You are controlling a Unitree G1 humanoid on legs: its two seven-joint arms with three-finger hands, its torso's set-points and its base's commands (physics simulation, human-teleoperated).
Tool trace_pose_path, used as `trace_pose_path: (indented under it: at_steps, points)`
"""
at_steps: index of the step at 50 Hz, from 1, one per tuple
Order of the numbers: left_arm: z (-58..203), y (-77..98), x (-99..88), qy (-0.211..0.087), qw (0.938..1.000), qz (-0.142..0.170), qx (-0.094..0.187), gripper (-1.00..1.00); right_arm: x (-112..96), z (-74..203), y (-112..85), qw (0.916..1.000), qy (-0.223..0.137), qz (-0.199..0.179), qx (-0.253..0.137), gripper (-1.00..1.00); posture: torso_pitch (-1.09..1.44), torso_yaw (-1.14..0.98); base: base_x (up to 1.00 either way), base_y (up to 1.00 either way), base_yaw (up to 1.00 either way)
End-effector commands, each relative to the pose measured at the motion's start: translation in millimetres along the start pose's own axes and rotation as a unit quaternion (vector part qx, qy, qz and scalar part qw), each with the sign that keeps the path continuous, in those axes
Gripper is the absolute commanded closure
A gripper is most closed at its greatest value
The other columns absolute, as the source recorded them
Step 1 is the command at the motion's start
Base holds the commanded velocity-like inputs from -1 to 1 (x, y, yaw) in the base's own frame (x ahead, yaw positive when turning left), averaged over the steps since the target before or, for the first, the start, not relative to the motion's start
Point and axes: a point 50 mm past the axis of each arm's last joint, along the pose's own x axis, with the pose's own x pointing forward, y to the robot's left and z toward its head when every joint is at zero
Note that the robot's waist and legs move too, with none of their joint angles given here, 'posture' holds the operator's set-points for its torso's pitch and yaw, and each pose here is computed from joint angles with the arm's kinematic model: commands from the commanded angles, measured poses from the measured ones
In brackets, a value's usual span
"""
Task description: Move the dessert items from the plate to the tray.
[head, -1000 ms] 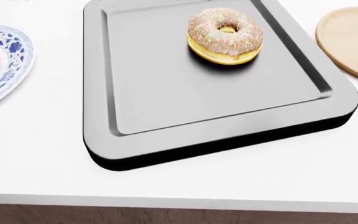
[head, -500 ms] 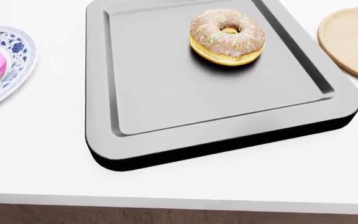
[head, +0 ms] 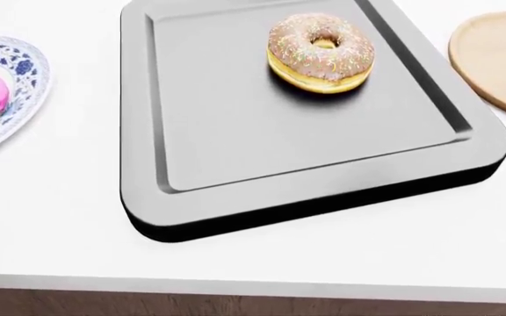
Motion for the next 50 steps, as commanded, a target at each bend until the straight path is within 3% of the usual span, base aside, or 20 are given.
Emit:
trace_pose_path:
  at_steps: [1, 6, 11, 17, 26, 37, 45, 50]
  points:
    - [25, 18.1, -8.0, -0.049, 0.9981, 0.038, 0.002, 0.59, -6, 26, -4.5, 0.9986, -0.052, -0.008, -0.003, -1.00, 0.19, 0.00, 0.00, 0.00, 0.00]
    - [32, 21.5, -9.4, -0.059, 0.9968, 0.055, -0.003, 0.76, -6, 24, -4.8, 0.9987, -0.051, -0.010, -0.002, -1.00, 0.19, 0.00, 0.00, 0.00, 0.00]
    - [37, 23.0, -10.5, -0.063, 0.9963, 0.059, -0.003, 0.79, -6, 24, -5.5, 0.9986, -0.051, -0.011, -0.001, -1.00, 0.19, 0.00, 0.00, 0.00, 0.00]
    - [43, 23.3, -11.1, -0.070, 0.9956, 0.062, -0.004, 0.99, -6, 23, -6.0, 0.9987, -0.050, -0.012, 0.000, -1.00, 0.19, 0.00, 0.00, 0.00, 0.00]
    - [74, 16.0, -13.0, -0.110, 0.9928, 0.047, -0.014, 1.00, -7, 26, -6.3, 0.9986, -0.052, -0.012, -0.001, -1.00, 0.19, 0.00, 0.00, 0.00, 0.00]
    - [131, -18.2, -15.8, -0.182, 0.9833, -0.005, 0.004, 1.00, -7, 27, -6.3, 0.9985, -0.053, -0.012, 0.000, -1.00, 0.19, 0.00, 0.00, 0.00, 0.00]
    - [173, -57.4, -22.2, -0.227, 0.9719, -0.058, 0.019, 1.00, -8, 26, -7.5, 0.9986, -0.052, -0.014, 0.002, -1.00, 0.19, 0.00, 0.00, 0.00, 0.00]
    - [178, -88.0, -18.8, -0.247, 0.9639, -0.097, 0.023, 1.00, -8, 28, -6.2, 0.9985, -0.052, -0.013, 0.002, -1.00, 0.19, 0.00, 0.00, 0.00, 0.00]
